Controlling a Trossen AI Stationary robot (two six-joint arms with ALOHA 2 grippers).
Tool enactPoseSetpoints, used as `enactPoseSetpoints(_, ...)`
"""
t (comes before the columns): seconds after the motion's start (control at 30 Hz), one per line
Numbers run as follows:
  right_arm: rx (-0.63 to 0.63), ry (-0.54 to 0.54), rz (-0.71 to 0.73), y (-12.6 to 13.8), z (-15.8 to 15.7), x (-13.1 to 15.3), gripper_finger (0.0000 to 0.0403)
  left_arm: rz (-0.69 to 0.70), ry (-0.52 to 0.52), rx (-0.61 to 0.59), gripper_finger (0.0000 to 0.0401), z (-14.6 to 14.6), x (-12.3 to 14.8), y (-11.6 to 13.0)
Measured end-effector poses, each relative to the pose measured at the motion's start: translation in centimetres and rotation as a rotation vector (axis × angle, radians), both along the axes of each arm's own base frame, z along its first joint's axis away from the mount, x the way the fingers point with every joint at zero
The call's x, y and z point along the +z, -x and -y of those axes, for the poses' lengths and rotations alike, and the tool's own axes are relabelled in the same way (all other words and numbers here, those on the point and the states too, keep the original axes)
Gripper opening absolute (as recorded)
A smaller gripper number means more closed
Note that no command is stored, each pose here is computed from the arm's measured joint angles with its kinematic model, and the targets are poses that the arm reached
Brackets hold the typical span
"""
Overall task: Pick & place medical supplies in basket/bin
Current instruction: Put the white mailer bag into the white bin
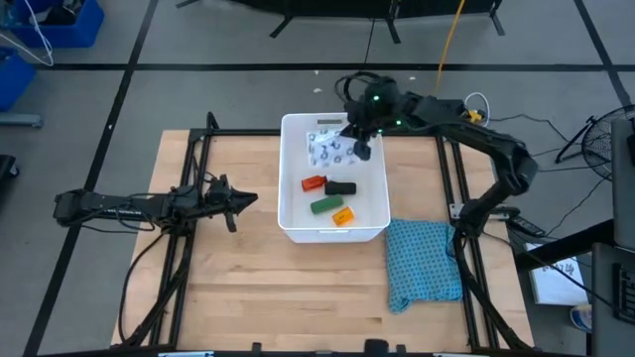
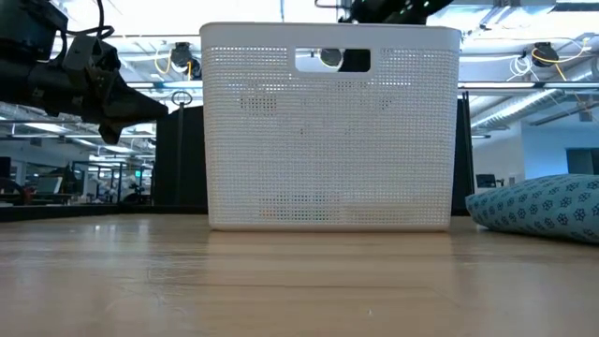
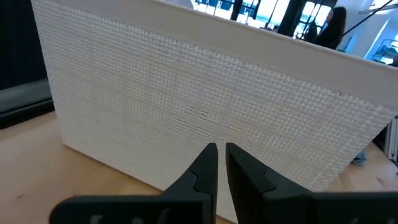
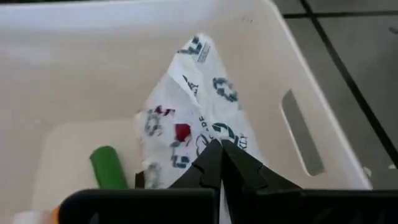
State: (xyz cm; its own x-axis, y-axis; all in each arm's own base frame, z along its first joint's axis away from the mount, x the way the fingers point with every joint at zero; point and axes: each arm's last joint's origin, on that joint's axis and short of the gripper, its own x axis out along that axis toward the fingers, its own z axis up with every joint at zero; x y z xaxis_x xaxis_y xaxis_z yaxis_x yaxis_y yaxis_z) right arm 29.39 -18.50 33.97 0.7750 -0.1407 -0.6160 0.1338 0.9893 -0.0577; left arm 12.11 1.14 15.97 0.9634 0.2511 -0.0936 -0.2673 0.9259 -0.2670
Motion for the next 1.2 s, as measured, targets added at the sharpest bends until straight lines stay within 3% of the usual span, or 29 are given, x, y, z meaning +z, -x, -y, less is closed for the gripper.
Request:
enactPoseSetpoints(0.5, -0.034, 0.016, -0.186, -4.0, 3.4, -7.7, 0.0, -0.006, -0.055, 0.021, 0.0035, -0.1, 0.1, 0.0)
enactPoseSetpoints(0.67, -0.016, 0.009, -0.194, -4.3, 3.0, -8.0, 0.0, -0.017, -0.053, 0.014, 0.0035, -0.1, 0.0, 0.0)
enactPoseSetpoints(0.77, 0.015, -0.063, -0.219, -4.3, 1.9, -8.4, 0.0, -0.022, -0.052, 0.013, 0.0035, -0.1, -0.1, 0.0)
enactPoseSetpoints(0.93, 0.046, -0.048, -0.221, -5.2, 0.5, -8.4, 0.0, -0.013, -0.048, 0.012, 0.0035, 0.0, 0.0, 0.0)
enactPoseSetpoints(1.2, 0.018, -0.096, -0.258, -5.0, 0.0, -8.6, 0.0007, -0.01, -0.048, 0.003, 0.0035, 0.0, 0.0, 0.0)
